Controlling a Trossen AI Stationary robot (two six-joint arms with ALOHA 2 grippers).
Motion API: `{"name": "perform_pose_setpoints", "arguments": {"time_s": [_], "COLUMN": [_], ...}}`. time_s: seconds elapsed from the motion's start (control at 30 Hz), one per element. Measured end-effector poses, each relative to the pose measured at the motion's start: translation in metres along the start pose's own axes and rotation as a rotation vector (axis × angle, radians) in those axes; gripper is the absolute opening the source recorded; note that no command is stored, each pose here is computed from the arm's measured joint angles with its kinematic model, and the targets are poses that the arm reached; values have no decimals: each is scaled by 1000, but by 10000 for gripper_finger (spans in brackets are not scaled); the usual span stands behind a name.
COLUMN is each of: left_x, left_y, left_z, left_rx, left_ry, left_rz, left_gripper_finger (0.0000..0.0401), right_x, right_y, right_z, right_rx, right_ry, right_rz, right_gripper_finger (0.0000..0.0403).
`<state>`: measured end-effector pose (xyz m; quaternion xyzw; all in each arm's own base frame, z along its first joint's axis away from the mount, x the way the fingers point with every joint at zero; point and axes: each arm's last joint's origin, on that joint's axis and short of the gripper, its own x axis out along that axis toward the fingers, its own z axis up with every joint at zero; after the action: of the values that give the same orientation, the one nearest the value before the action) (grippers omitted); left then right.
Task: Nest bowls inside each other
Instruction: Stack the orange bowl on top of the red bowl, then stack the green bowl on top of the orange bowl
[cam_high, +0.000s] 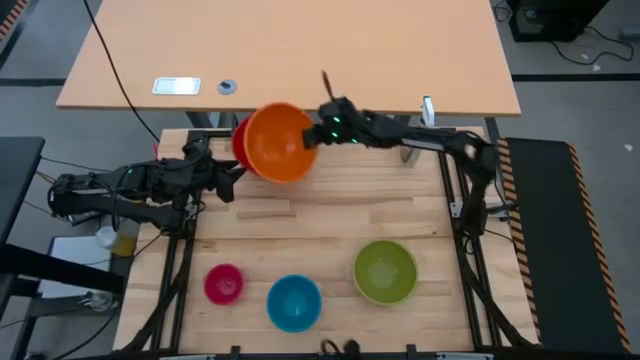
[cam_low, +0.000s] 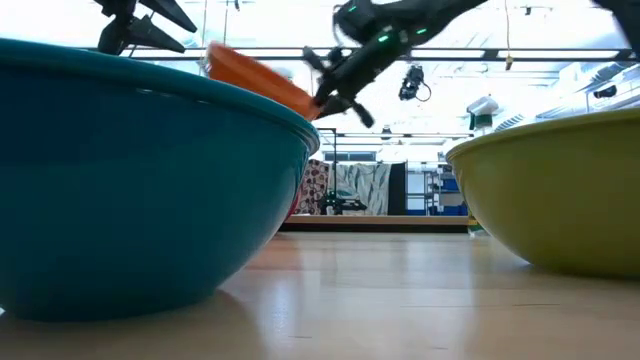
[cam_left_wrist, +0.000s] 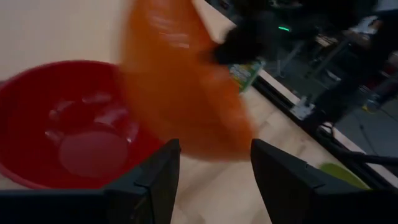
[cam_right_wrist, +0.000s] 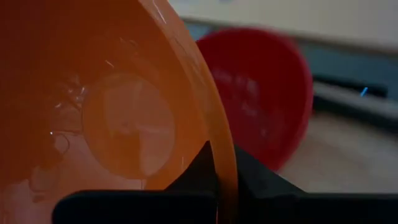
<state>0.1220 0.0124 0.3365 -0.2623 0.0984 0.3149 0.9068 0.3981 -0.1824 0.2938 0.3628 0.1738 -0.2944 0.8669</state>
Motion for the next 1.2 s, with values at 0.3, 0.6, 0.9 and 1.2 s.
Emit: {"name": "perform_pose_setpoints", "arguments": {"time_s": [0.3,0.6,0.9,1.2], "left_x": [0,0,0,0], "left_y": [-3,-4,-4,-4], "left_z": [2,0,0,0], "left_rx": [-30,-27,-14,-7], "left_ry": [3,41,42,42], "left_rz": [-48,-89,-91,-91], "left_gripper_finger": [201,201,201,201], "right_x": [80,114,104,82], "right_y": [-18,-53,-54,-53], "right_z": [31,29,43,58], "right_rx": [-94,-40,-64,-111], "right_ry": [-60,48,-4,-50], "right_rz": [-56,-42,-46,-144], "right_gripper_finger": [30,95,213,229]}}
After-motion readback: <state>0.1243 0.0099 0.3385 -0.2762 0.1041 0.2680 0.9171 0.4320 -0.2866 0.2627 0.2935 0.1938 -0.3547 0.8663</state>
